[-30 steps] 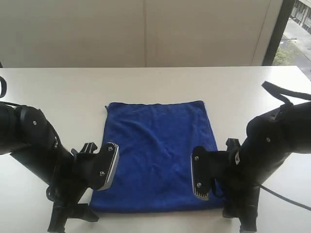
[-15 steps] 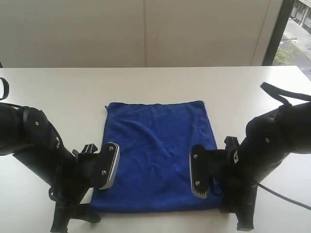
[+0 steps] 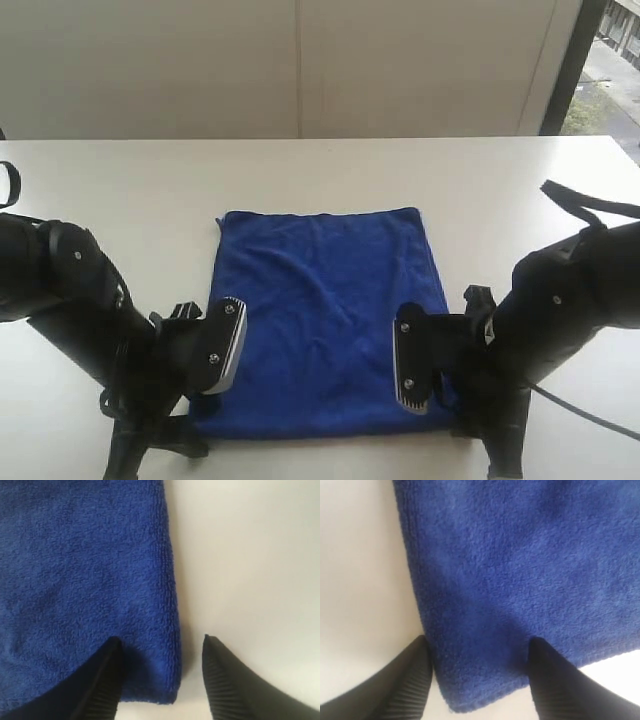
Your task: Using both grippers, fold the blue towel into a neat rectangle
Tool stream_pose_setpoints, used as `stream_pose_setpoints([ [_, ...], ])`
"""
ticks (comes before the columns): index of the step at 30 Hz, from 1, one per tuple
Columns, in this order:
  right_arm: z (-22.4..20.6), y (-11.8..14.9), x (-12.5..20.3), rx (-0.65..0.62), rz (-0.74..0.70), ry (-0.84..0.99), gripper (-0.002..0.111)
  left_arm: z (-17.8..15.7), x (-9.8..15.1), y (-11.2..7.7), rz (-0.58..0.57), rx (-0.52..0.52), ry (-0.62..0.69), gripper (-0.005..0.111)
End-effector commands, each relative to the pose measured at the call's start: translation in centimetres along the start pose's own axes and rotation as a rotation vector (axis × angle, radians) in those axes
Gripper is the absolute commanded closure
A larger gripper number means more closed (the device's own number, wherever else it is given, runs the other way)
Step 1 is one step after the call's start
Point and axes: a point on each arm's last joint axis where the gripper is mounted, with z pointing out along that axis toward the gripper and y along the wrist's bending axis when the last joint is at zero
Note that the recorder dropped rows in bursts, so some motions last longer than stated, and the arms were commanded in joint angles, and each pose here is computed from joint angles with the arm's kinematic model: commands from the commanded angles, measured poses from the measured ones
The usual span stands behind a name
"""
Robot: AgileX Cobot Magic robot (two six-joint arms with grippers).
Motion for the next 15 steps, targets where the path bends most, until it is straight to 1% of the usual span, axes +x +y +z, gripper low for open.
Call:
stream_pose_setpoints([
  [1,0.36,0.20,0.19,0.011,-0.019,-0.002,0.058,0.55,0.25,-0.48,0.002,0.039,0.012,0.063],
  [4,0.36,0.28,0.24,0.002,-0.019,0.003,0.063,0.55,0.25,-0.48,0.002,0.039,0.012,0.069],
  [10,0.36,0.56,0.40,-0.029,-0.019,0.021,0.080,0.55,0.25,-0.48,0.002,0.039,0.012,0.081],
  [12,0.35,0.66,0.47,-0.040,-0.017,0.028,0.082,0.55,0.25,-0.48,-0.003,0.039,0.012,0.082],
  [15,0.24,0.66,0.46,-0.038,-0.015,0.027,0.082,0.55,0.25,-0.50,-0.011,0.042,0.011,0.082],
])
